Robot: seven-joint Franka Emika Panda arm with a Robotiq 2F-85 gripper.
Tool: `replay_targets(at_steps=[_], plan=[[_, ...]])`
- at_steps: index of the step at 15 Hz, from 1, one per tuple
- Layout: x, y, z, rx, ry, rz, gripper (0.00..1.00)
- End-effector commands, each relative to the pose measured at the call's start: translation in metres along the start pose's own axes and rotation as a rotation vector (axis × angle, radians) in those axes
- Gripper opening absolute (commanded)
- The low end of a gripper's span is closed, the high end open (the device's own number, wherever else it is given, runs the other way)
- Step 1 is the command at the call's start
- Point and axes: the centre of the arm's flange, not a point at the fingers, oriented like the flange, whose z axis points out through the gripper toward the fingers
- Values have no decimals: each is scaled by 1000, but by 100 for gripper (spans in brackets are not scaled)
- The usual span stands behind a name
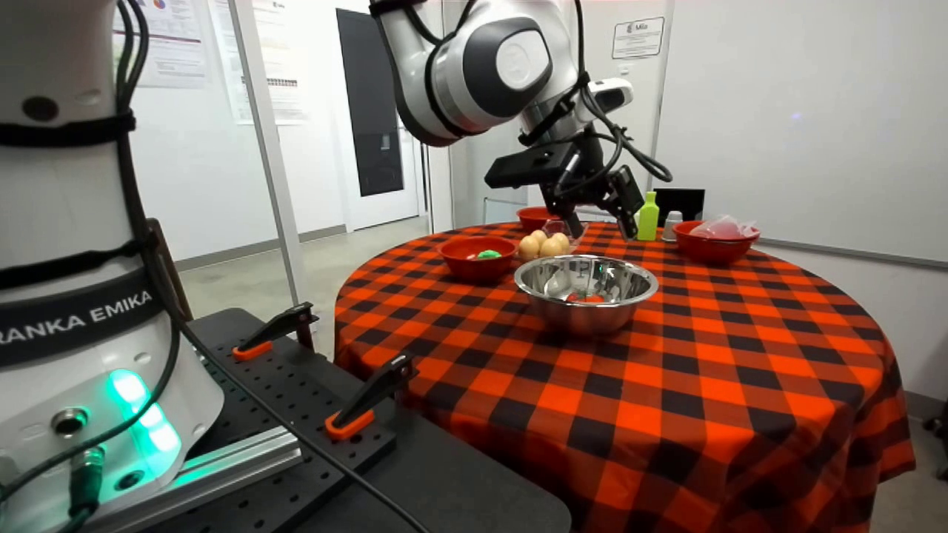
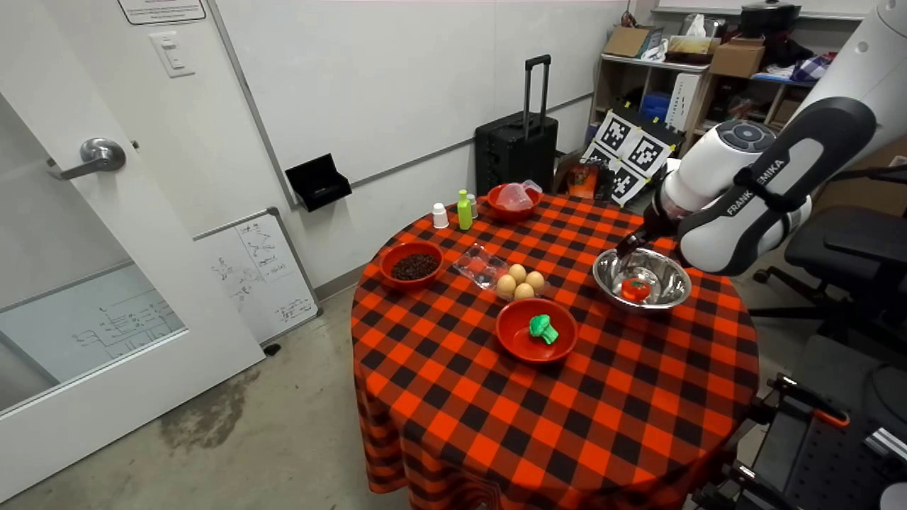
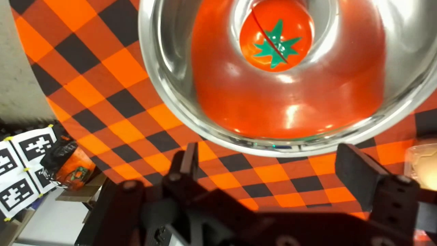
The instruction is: Put the tomato toy in the silver bowl then put the broccoli toy on the table
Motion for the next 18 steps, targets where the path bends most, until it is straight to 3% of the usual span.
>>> replay_targets(at_steps=[1,11,18], plan=[[-9,-28,-50,11,60,-90,100],[-21,-139,-80,134,69,-331,100],[-36,-186,-87,192,21,-423,100]])
